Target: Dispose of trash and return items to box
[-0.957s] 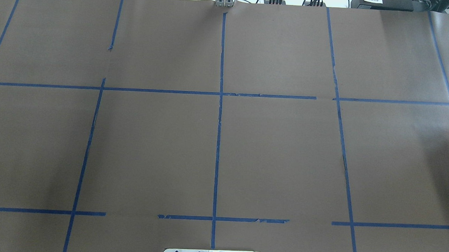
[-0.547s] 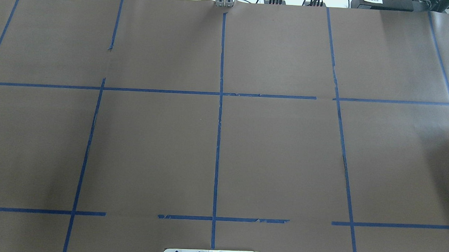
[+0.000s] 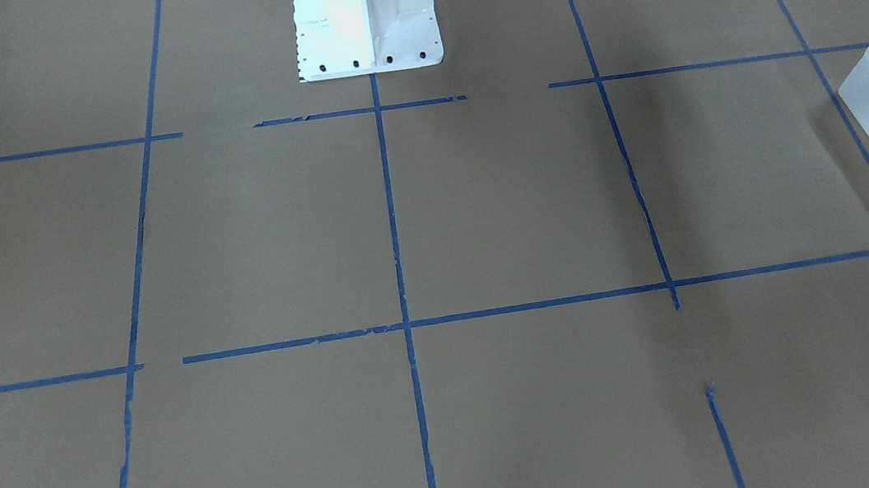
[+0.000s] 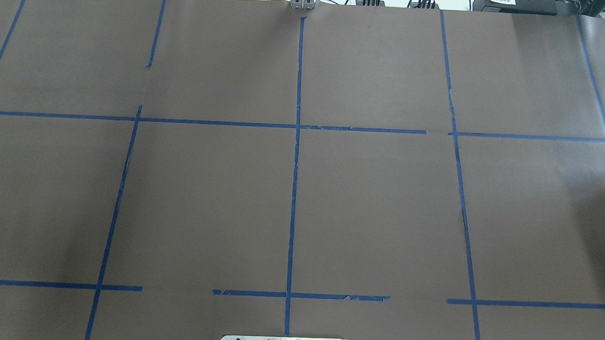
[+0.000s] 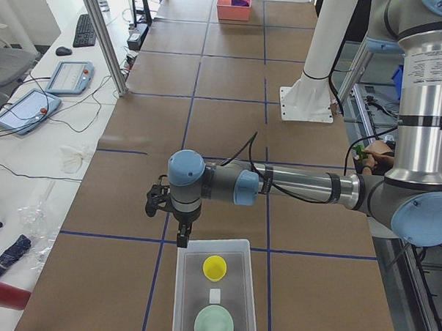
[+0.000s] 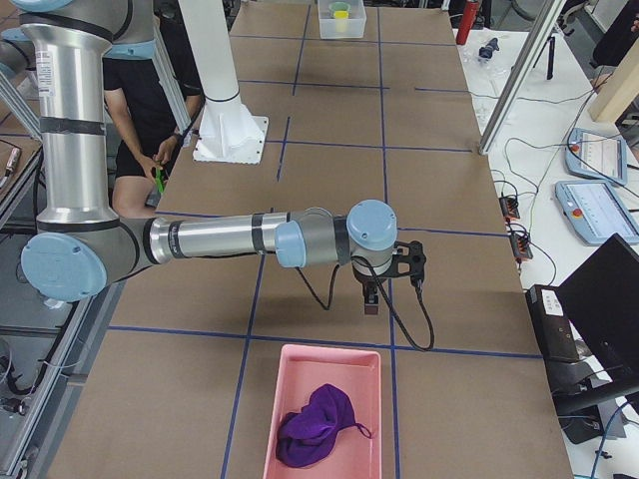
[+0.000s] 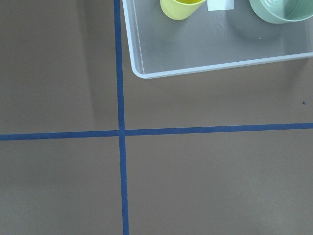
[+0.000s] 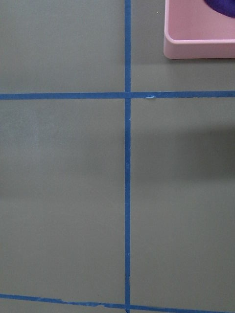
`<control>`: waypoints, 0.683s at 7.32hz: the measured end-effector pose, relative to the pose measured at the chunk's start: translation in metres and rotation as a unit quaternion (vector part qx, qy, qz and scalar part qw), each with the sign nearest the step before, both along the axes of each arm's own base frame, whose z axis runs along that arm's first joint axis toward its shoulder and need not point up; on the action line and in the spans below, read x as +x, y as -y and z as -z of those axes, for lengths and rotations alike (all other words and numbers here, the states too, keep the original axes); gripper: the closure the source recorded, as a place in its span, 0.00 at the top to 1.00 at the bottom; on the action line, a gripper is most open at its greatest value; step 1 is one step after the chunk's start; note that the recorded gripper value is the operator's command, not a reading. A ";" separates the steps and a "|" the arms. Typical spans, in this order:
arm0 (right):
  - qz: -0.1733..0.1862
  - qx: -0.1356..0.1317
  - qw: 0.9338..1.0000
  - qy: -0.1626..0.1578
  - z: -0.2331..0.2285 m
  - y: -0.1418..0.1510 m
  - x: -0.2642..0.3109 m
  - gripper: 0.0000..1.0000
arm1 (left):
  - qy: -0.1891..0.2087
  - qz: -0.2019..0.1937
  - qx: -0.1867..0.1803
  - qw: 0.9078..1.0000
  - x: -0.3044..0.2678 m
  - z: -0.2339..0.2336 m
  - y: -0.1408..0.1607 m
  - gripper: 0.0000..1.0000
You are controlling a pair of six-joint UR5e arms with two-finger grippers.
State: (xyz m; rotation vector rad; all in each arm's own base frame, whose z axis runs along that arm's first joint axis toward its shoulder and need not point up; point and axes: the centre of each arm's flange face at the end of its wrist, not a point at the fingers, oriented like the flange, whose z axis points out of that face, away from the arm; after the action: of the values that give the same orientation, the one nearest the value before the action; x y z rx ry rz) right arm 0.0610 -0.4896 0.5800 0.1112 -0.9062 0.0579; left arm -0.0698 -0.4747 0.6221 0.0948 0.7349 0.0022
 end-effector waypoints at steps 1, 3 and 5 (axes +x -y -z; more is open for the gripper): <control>0.000 0.000 1.000 0.000 0.000 0.000 0.000 1.00 | 0.000 0.000 0.000 1.000 0.000 0.000 0.000 1.00; 0.000 -0.001 1.000 -0.001 -0.001 -0.001 0.000 1.00 | 0.000 0.000 0.005 1.000 0.000 0.002 0.001 1.00; 0.000 -0.001 1.000 -0.015 -0.006 -0.002 0.002 1.00 | 0.000 0.000 0.007 1.000 0.000 0.003 0.002 1.00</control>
State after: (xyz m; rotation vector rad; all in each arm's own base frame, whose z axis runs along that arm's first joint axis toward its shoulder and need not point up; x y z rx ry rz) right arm 0.0629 -0.4874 0.5862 0.1094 -0.8767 0.0579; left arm -0.0698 -0.4762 0.6192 0.1091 0.7350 0.0068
